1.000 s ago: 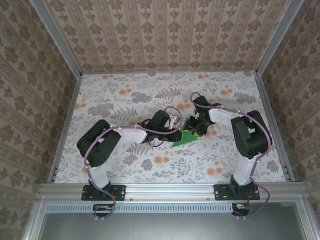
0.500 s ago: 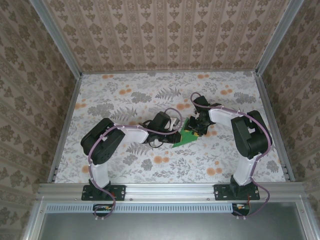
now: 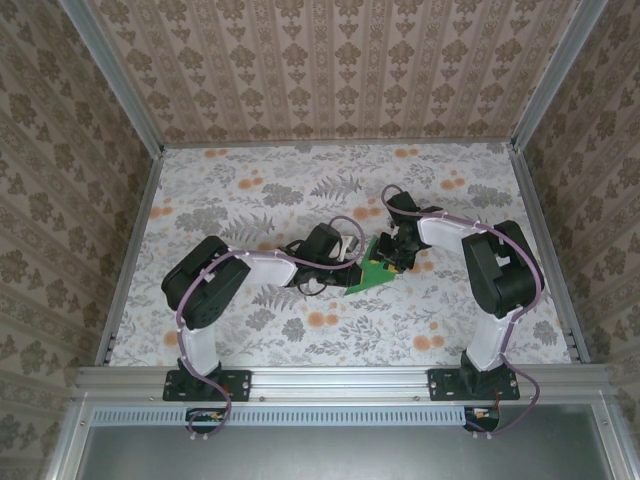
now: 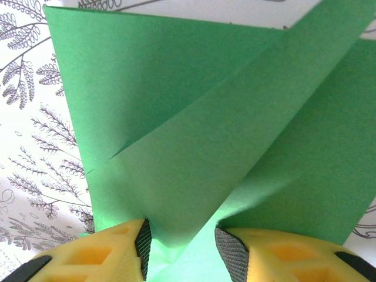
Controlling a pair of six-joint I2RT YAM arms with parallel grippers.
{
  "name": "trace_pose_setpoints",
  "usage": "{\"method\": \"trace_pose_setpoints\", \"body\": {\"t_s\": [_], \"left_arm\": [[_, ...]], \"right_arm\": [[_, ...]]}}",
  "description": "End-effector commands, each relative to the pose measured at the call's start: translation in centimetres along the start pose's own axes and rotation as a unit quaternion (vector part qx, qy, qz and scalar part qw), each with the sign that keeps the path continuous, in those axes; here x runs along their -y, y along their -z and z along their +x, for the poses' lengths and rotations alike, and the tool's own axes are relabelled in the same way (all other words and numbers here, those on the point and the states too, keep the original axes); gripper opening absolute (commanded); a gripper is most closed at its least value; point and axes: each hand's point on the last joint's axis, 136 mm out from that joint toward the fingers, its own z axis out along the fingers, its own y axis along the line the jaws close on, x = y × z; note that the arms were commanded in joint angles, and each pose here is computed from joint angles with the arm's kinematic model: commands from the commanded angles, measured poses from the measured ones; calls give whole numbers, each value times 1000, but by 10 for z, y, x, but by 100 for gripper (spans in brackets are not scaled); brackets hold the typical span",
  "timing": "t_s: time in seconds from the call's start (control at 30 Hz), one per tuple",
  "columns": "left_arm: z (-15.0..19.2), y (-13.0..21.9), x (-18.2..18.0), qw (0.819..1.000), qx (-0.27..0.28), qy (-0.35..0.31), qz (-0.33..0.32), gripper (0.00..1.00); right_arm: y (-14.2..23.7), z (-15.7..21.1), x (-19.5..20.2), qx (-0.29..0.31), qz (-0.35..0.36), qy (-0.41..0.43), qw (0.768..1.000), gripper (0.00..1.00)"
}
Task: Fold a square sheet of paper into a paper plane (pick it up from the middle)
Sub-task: Fourth fold the wing at the center of the table.
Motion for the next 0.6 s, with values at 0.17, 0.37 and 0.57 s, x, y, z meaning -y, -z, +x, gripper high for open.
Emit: {"method": "trace_pose_setpoints", "body": {"t_s": [0.17, 0.37, 0.57], "left_arm": [[14, -4, -21, 999, -18, 28, -36, 5], [17, -6, -23, 998, -24, 34, -38, 4], [24, -9, -28, 997, -35, 44, -47, 3]], "right_arm": [[-53, 40, 98, -63, 177, -32, 982, 46], [-53, 41, 99, -65, 179, -33, 981, 45], [-54, 41, 98, -65, 177, -32, 982, 45]]}}
